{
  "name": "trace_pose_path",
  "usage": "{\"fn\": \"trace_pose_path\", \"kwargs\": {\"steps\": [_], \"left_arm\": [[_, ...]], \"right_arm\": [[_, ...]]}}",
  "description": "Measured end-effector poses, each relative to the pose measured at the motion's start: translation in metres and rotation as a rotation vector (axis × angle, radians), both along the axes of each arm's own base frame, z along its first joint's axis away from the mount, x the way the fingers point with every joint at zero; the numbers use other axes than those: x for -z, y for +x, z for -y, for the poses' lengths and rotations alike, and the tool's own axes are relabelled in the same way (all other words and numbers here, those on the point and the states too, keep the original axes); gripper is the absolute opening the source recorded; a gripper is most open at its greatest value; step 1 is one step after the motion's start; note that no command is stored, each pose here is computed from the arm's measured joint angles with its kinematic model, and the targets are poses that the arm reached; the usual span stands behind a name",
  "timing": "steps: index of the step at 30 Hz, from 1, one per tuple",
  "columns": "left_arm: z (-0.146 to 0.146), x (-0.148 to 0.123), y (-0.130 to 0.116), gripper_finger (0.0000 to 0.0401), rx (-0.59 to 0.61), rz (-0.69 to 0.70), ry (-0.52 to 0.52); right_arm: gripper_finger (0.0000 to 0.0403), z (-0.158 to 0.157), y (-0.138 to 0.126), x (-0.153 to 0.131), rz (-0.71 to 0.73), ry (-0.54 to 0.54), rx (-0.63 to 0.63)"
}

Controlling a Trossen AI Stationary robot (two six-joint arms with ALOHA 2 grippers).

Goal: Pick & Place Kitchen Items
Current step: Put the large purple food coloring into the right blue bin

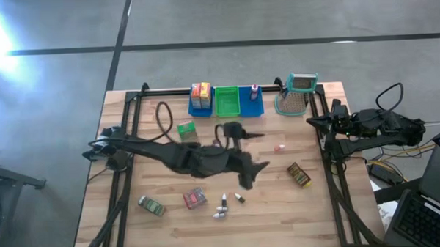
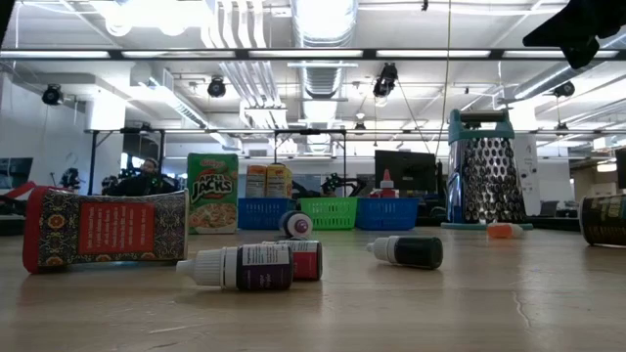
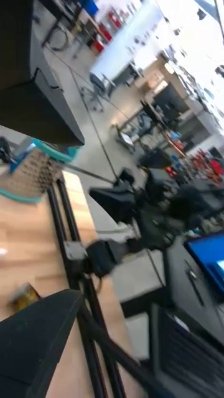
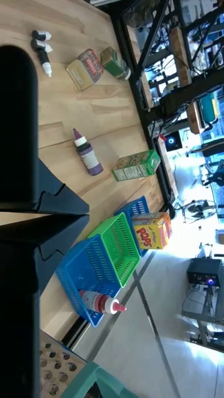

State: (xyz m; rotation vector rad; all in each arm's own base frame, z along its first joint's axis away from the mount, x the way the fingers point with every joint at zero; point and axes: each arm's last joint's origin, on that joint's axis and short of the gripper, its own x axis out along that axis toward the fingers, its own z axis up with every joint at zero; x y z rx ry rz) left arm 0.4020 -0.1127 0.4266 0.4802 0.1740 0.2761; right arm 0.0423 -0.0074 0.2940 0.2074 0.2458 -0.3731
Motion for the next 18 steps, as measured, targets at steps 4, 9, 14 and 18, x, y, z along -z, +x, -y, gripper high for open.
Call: {"fn": "trace_pose_path", "kwargs": {"steps": [4,9,14,18], "left_arm": [[0.017,-0.012,-0.016,0.0399,0.049,0.024,-0.003],[0.033,-0.029,-0.05,0.0399,0.086,-0.019,0.04],[0.044,-0.033,-0.086,0.0399,-0.013,-0.103,0.052],[0.049,-0.028,-0.114,0.0399,-0.157,-0.154,0.022]], "right_arm": [[0.0008,0.0,0.0,0.0,0.0,0.0,0.0],[0.0008,0.0,0.0,0.0,-0.001,0.0,0.0],[0.0008,0.0,0.0,0.0,-0.001,0.0,0.0],[0.0008,0.0,0.0,0.0,0.0,0.0,0.0]]}}
